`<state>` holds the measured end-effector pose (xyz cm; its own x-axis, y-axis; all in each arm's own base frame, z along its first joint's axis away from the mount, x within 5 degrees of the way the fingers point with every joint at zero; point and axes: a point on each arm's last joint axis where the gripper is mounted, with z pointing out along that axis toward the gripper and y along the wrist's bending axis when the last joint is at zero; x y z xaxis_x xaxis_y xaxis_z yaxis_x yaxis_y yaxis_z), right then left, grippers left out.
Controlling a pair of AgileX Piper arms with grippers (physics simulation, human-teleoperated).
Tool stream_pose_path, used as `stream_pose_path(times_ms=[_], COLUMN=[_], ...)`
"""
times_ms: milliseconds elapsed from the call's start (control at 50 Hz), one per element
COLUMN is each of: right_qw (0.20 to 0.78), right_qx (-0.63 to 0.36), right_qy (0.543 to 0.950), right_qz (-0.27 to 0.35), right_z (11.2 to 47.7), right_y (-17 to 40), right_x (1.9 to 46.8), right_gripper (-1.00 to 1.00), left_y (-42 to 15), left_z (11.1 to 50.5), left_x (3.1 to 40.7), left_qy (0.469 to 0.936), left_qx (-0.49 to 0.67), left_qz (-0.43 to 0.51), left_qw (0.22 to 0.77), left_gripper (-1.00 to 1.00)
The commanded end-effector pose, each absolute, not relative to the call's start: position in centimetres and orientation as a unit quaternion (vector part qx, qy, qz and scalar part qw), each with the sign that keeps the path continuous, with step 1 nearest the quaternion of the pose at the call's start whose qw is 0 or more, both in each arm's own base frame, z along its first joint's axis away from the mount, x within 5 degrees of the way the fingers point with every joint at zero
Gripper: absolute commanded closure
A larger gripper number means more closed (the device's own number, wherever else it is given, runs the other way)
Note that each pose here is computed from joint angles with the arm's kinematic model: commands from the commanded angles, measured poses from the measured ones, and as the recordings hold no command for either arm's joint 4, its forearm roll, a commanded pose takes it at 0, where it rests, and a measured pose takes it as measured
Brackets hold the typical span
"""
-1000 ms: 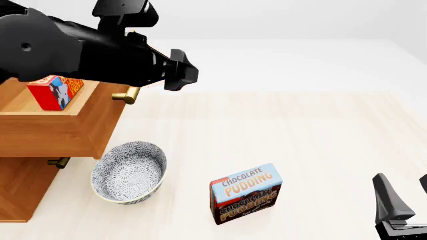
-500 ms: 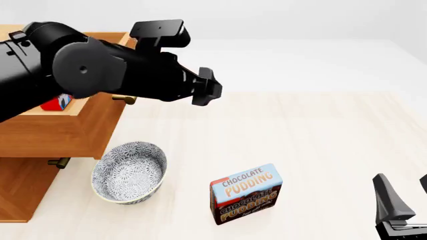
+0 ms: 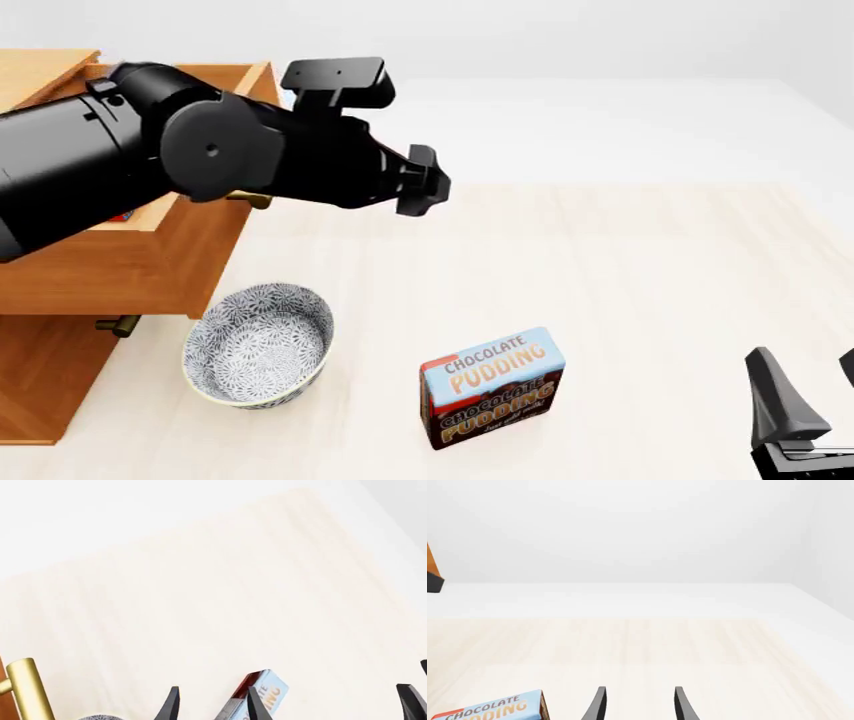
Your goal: Put the butter at the back in the top drawer of the cabinet and close it.
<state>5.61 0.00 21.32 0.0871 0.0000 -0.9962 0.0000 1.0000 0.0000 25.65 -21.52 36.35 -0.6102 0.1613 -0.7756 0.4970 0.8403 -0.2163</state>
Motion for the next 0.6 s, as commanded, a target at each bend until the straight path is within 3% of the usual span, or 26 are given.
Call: stream_pose_path(times_ms=[20,600], right_qw=[0.737,0.737], right_qx=[0.0,0.0], right_qy=[0.676,0.676], right_qz=[0.0,0.0], right_z=[21.3,21.3], right_y=[0.0,0.0], right_x=[5.6,5.6], right_gripper=[-1.0,-1.0], left_y=[-21.6,-20.8], left_z=[35.5,34.2], left_x=[26.3,28.0], left_qy=[0.876,0.886], left_qx=[0.182,0.16], left_qz=[-0.207,-0.192], left_qw=[0.395,0.389], left_gripper=[-1.0,-1.0])
